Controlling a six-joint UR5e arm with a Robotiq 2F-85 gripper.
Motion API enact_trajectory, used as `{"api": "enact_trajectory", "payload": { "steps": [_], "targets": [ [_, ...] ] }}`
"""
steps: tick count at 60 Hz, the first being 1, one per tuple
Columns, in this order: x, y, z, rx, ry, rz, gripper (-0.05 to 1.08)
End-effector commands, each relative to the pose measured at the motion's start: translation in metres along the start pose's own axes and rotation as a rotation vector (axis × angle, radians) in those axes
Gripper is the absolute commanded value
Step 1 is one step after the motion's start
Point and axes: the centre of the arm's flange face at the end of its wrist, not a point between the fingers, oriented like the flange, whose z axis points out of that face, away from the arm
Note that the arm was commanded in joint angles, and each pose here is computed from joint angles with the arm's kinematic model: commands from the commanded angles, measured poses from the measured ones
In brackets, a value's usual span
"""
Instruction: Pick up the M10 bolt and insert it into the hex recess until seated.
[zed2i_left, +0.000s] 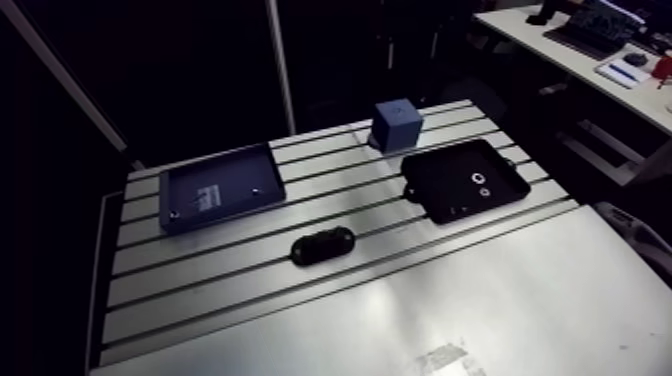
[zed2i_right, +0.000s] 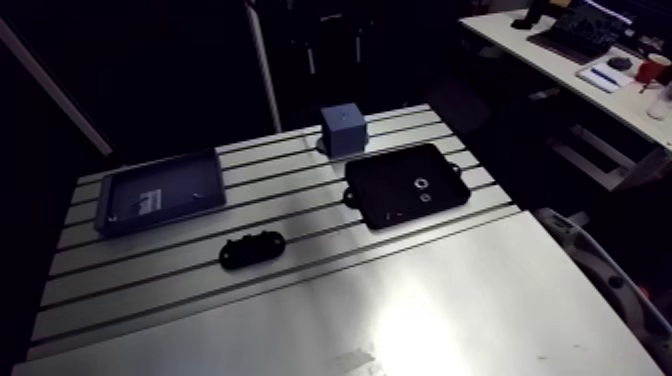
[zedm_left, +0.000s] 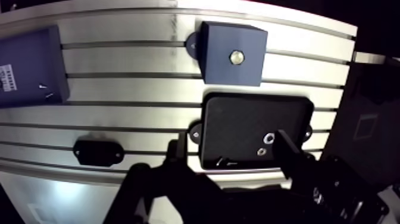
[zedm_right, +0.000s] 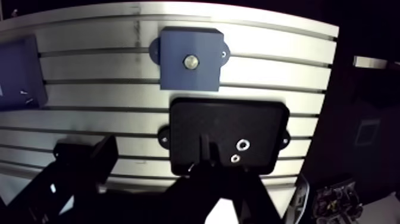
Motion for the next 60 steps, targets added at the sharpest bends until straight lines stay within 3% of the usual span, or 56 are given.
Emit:
{"api": "enact_trajectory", "payload": {
  "steps": [1,10,22,27,28,29,30,34,45,60],
  "targets": [
    [-0.042,-0.061,-0.072,-0.008,0.004,0.149,0.00],
    [-0.067,-0.069,-0.093,-0.014,0.029,0.156,0.00],
    [-0.091,-0.083,-0.097,-0.008,0.016,0.143,0.00],
    [-0.098,-0.095,-0.109,0.012,0.039,0.131,0.00],
    [-0.101,-0.099,-0.113,0.025,0.045,0.127,0.00],
    [-0.101,-0.099,-0.113,0.025,0.045,0.127,0.00],
    [-0.104,-0.101,-0.115,0.037,0.044,0.126,0.00],
    [-0.114,-0.104,-0.124,0.047,0.046,0.126,0.00],
    [-0.135,-0.107,-0.147,0.034,0.082,0.124,0.00],
    [-0.142,-0.109,-0.158,0.038,0.093,0.118,0.00]
  ]
}}
